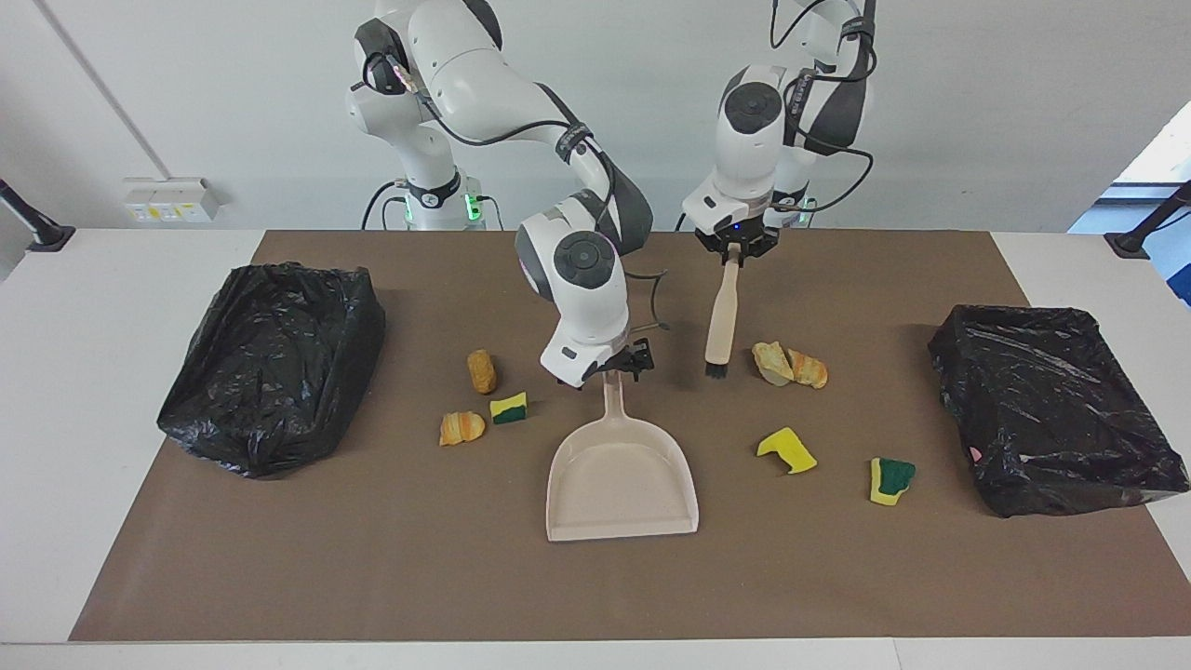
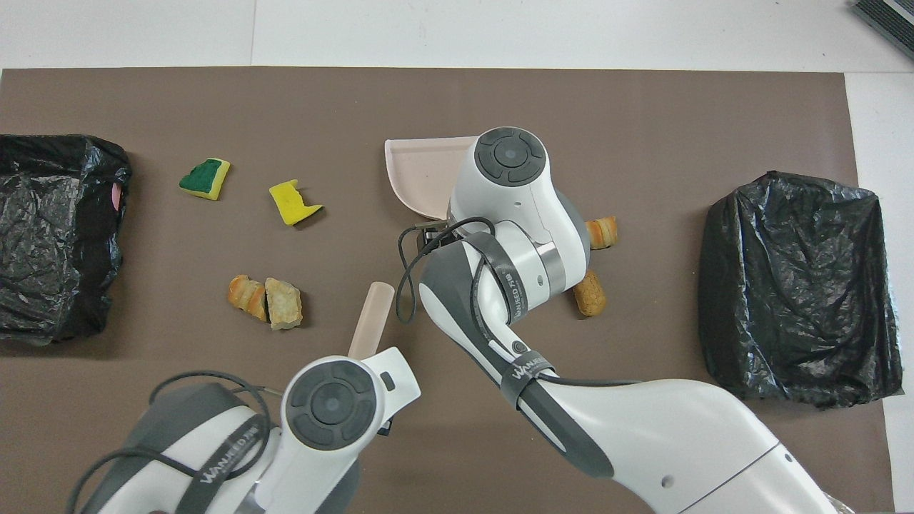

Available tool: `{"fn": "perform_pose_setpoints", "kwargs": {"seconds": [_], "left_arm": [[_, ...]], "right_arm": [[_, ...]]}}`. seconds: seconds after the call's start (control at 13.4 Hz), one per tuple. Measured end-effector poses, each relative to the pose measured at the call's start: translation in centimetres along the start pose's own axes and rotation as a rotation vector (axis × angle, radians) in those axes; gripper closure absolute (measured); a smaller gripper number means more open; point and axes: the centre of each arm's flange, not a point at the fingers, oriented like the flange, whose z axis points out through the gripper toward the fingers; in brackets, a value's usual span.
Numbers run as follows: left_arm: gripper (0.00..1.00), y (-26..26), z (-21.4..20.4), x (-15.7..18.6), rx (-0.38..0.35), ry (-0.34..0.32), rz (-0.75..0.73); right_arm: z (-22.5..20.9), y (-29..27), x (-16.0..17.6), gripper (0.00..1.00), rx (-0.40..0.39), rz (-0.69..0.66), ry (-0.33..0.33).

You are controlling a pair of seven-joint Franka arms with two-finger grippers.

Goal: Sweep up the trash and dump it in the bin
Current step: 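Carry the brush toward the sponges while the right gripper positions the dustpan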

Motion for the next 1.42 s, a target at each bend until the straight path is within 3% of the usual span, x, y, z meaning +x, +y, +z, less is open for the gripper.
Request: {"fn": "perform_pose_setpoints", "kwargs": {"seconds": [0.37,0.75,1.12,1.19,1.42], "left_arm": [[0.74,-11.2,-0.8,5.0,-0.053,0.066,-0.029],[0.74,-20.9,-0.2,10.5,-0.029,0.124,-0.061],[0.74,-26.1,1.2,13.8,-0.017,0.177,-0.073],[0.74,-26.6,1.3,14.0,-0.015,0.177,-0.071],[0.74,-27.6,2.1,14.2,-0.012,0.168,-0.054]], "right_arm": [[0.4,-1.1,-1.6,0.0,-0.006,-0.023,-0.021],[0.1,-0.8,-1.3,0.15,0.002,-0.016,0.006],[0.1,-0.6,-0.9,0.22,0.018,-0.01,0.044],[0.2,-0.6,-0.9,0.32,0.018,-0.01,0.043],[0.4,-0.6,-1.0,0.33,0.016,-0.01,0.038]]}}
